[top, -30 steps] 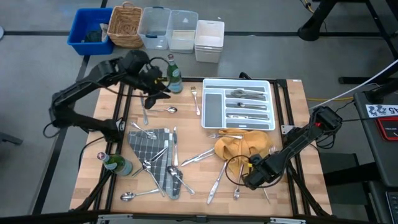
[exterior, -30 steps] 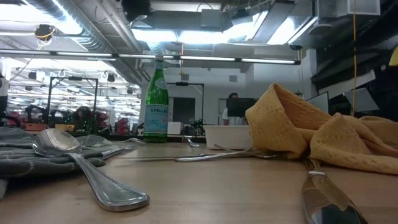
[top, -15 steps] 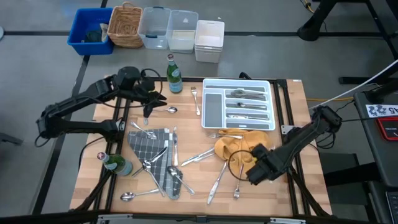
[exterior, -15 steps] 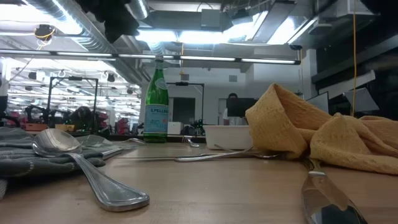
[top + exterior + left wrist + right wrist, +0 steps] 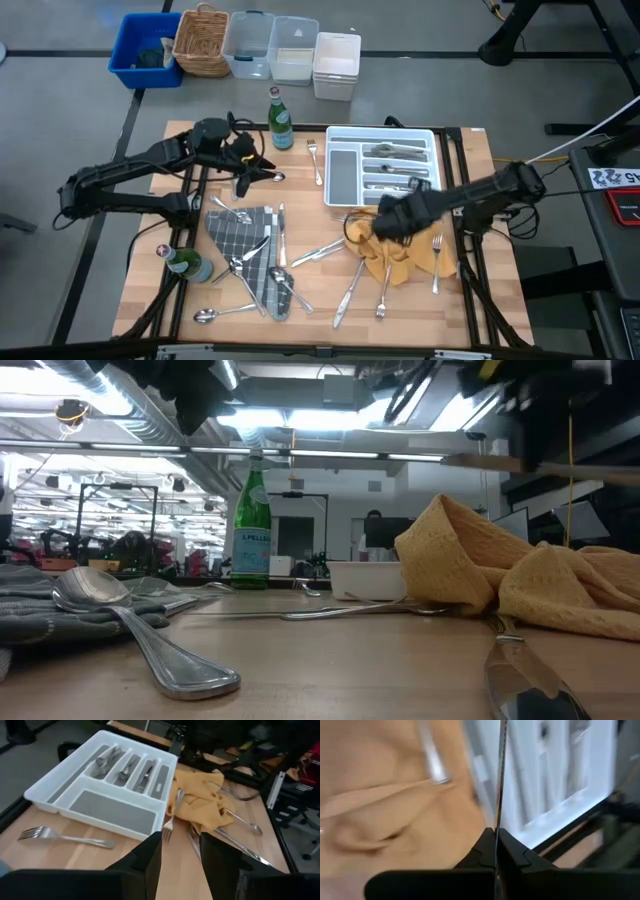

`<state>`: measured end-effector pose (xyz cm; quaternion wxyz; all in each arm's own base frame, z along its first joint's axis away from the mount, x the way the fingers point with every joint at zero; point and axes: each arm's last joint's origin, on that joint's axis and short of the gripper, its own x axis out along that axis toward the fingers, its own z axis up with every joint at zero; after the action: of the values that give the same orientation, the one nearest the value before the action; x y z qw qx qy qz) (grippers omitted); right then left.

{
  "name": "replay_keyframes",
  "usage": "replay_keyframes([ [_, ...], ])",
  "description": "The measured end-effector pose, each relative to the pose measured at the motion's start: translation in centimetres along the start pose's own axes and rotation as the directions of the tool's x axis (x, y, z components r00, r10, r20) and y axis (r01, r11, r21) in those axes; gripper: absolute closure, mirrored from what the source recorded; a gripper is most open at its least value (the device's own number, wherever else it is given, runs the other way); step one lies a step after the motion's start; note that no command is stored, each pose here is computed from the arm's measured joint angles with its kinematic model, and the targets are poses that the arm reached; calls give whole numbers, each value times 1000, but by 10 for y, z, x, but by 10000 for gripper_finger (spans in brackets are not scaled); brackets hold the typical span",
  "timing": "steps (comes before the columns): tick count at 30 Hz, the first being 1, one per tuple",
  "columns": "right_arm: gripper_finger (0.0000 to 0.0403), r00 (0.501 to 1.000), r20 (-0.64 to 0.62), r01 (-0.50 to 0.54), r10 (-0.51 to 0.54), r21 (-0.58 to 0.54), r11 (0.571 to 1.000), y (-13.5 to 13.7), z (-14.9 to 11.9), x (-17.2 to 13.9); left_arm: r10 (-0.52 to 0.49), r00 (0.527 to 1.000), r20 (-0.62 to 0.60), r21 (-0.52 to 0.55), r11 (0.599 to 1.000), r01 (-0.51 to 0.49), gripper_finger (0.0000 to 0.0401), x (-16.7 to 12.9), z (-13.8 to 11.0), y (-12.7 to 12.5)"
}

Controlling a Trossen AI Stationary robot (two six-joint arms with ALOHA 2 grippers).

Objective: Sort silverware
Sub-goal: Put the silver knife into the cutlery tray

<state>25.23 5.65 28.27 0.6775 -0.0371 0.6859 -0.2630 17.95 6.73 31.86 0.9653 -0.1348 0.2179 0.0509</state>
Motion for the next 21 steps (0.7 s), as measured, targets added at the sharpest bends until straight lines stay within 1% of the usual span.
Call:
replay_keyframes([
  [3,401,998,-22,64,-66,-87,994,-21,12,15,-3,1000,26,21,1000,2,278,1,2,-5],
  [8,402,995,-72,49,-64,-194,980,-48,27,47,19,999,28,37,999,-20,278,4,2,-12],
  [13,402,998,-55,2,-18,-284,959,-61,36,86,29,999,25,32,999,-30,278,5,1,-17],
  [17,402,999,-17,-34,30,-304,952,-69,41,112,41,999,25,39,998,-42,278,6,0,-21],
  [21,402,997,-21,-81,79,-311,947,-77,39,134,65,997,28,33,997,-66,278,7,0,-23],
])
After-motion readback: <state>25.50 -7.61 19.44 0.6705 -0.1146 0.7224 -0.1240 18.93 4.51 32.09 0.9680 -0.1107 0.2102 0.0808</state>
